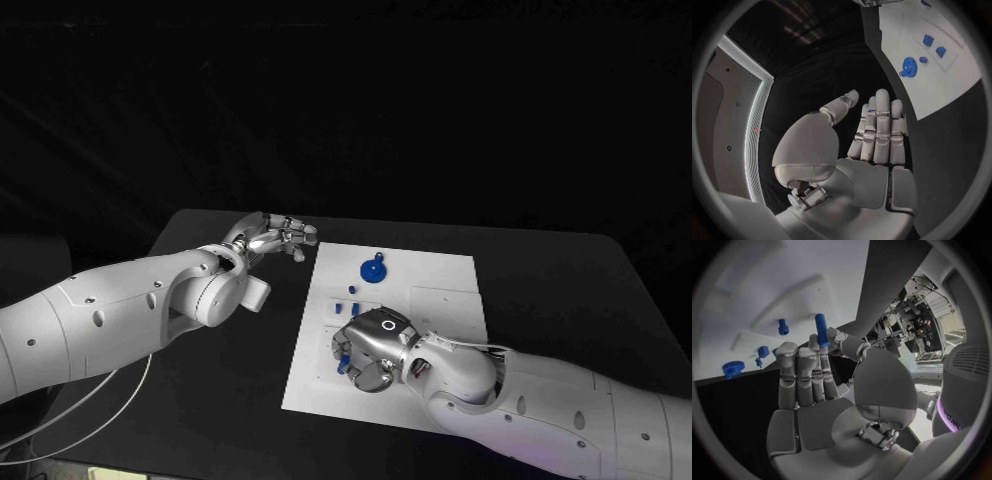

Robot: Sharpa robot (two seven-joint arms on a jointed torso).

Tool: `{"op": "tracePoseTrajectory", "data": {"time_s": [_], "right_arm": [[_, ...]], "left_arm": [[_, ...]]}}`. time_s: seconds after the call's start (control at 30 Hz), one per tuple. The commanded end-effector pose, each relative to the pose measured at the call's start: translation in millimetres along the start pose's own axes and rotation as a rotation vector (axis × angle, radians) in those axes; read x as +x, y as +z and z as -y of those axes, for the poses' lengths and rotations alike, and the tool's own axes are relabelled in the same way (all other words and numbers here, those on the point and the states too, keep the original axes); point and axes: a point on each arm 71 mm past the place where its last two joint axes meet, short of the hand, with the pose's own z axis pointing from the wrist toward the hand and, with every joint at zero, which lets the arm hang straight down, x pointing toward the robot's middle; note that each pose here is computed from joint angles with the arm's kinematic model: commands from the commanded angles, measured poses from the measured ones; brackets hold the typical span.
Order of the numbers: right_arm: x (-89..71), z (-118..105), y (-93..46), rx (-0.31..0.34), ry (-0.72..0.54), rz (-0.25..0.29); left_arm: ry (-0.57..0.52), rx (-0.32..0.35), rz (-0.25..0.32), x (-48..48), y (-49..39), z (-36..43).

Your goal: Assemble the parts on the task board

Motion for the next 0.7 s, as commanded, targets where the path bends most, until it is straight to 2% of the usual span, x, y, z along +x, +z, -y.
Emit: {"op": "tracePoseTrajectory", "data": {"time_s": [0.03,0.43,0.53,0.7], "right_arm": [[-1.4,-1.3,-0.5,-0.004,-0.022,0.022],[0.1,2.2,-1.0,0.008,-0.054,0.008],[2.7,4.0,-0.8,0.018,-0.068,-0.024],[4.4,5.2,-0.9,0.022,-0.073,-0.045]], "left_arm": [[-0.007,0.006,-0.004,0.9,0.3,1.1],[-0.007,0.006,-0.004,0.7,0.2,1.0],[-0.007,0.006,-0.004,0.8,0.1,1.0],[-0.006,0.005,-0.002,0.3,0.0,0.9]]}}
